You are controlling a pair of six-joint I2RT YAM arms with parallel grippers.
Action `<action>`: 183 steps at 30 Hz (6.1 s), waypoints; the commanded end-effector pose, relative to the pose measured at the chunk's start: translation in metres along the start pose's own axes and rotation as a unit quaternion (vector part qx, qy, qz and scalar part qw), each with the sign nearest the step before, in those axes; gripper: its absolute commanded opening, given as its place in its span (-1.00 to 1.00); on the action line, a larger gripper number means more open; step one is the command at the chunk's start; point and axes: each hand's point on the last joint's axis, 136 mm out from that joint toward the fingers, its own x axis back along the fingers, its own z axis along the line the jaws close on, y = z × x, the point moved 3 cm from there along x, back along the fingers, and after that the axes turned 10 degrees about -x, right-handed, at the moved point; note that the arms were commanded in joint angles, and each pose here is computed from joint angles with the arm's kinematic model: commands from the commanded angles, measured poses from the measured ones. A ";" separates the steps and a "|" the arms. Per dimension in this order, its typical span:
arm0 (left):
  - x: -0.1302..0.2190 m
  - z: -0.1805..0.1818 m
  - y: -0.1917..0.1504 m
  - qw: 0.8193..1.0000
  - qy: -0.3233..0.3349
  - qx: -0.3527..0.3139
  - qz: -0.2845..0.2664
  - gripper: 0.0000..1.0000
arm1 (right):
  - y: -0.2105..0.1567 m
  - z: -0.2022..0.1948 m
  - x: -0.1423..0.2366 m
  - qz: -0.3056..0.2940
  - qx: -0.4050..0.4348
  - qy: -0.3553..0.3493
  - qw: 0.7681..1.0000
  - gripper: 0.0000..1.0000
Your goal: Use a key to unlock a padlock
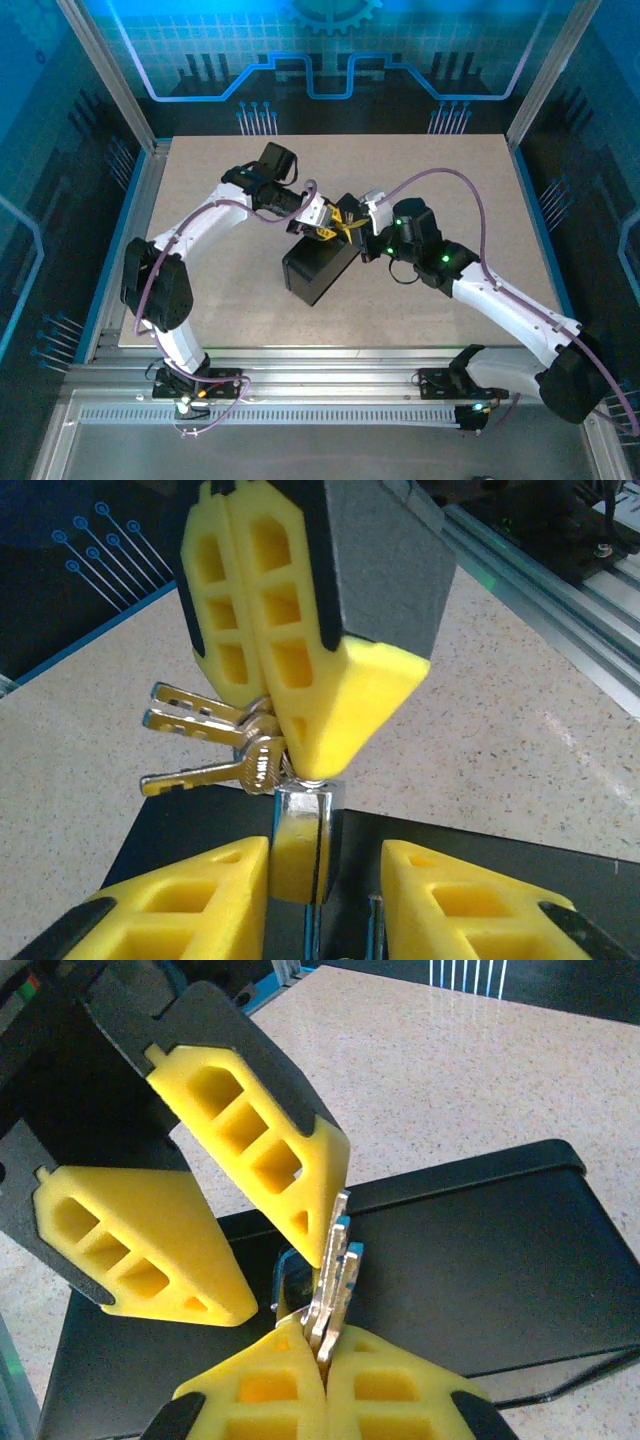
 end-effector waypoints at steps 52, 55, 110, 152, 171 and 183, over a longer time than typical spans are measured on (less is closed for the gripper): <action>0.052 0.007 -0.039 0.827 0.220 0.500 0.133 0.12 | 0.011 -0.030 -0.038 0.128 0.038 0.014 0.991 -0.03; 0.050 0.001 -0.042 0.822 0.220 0.507 0.139 0.11 | 0.004 -0.035 -0.039 0.139 0.050 -0.006 0.989 -0.13; -0.007 -0.032 -0.018 0.844 0.089 0.516 0.118 -0.33 | 0.046 -0.057 -0.075 -0.023 -0.267 -0.104 0.958 -0.96; 0.109 0.024 -0.098 0.655 0.438 0.592 0.166 0.98 | -0.061 -0.290 -0.011 0.022 -0.348 -0.364 0.864 -0.78; 0.162 0.002 -0.128 0.551 0.572 0.567 0.222 0.98 | 0.006 -0.223 -0.027 0.063 -0.221 -0.308 0.923 0.52; 0.168 -0.008 -0.155 0.488 0.578 0.597 0.266 0.98 | 0.051 -0.097 -0.041 0.047 -0.173 -0.137 0.974 1.00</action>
